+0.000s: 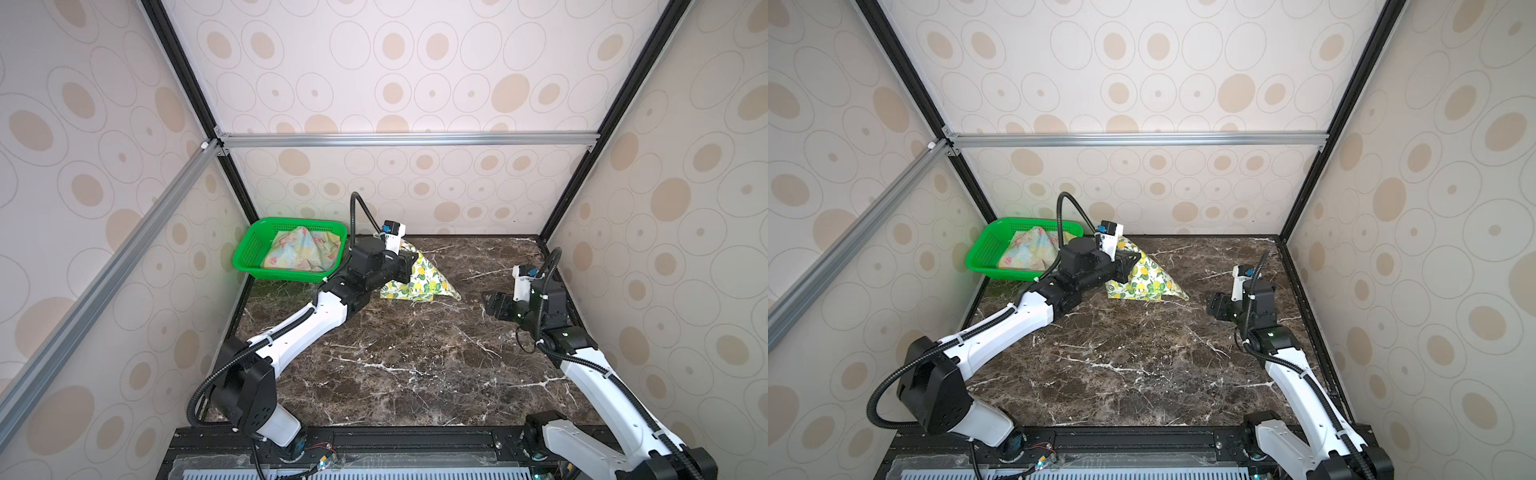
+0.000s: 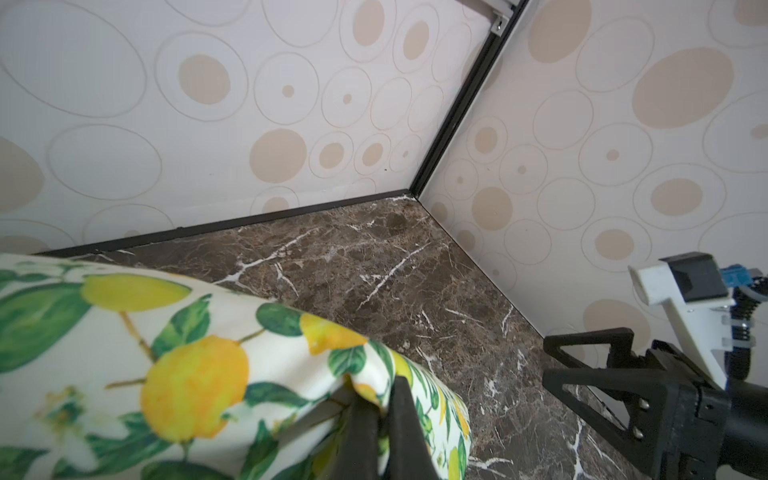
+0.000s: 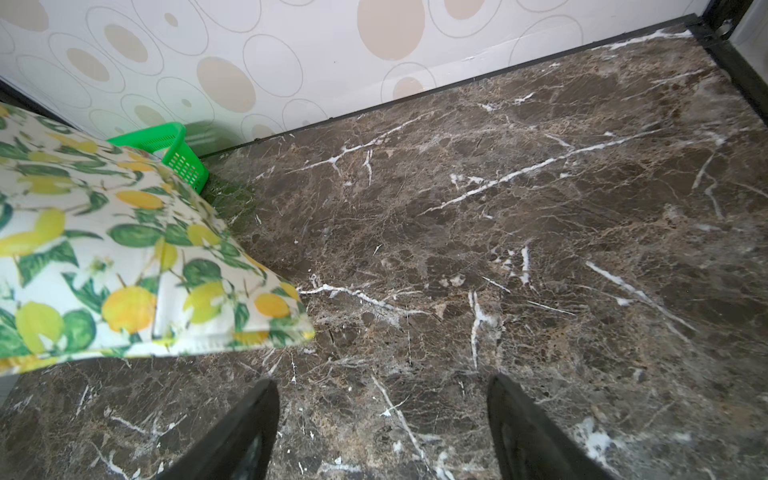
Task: Fold and stack the skirts
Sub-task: 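Lift the lemon-print skirt from the basket with the left gripper onto the table, then grasp the skirt's near corners with the left and right grippers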
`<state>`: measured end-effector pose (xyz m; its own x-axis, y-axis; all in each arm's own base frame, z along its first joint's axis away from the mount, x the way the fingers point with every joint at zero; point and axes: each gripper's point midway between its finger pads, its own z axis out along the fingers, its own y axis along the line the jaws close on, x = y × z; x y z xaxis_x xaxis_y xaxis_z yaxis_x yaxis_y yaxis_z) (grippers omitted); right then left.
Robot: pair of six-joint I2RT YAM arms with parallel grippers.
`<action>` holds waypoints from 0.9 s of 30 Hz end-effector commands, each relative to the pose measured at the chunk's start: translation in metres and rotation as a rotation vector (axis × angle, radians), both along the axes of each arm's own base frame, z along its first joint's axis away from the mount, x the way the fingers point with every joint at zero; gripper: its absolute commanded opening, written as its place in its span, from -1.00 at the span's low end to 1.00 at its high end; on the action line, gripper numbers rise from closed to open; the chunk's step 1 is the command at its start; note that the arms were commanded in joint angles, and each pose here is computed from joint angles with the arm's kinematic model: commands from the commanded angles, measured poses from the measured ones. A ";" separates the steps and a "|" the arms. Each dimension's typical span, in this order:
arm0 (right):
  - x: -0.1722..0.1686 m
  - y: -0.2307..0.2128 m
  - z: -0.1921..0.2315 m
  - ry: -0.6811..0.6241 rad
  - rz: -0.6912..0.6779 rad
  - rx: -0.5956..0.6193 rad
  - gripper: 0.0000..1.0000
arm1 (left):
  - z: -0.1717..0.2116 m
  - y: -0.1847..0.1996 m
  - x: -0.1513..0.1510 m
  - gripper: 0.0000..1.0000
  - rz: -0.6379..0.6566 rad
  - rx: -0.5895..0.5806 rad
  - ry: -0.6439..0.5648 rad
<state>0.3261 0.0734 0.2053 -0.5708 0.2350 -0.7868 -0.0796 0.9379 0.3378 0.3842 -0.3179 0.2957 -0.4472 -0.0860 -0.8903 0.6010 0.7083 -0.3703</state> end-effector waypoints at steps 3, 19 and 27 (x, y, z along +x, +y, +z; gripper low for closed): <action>-0.005 0.005 -0.005 0.010 0.035 -0.024 0.62 | -0.029 -0.006 -0.017 -1.00 -0.006 0.048 0.039; -0.033 0.069 -0.073 0.200 0.202 -0.142 0.57 | -0.164 0.065 -0.090 0.88 0.140 0.263 0.393; -0.064 0.155 -0.108 0.298 0.408 -0.287 0.53 | -0.204 0.099 -0.114 0.84 0.232 0.322 0.519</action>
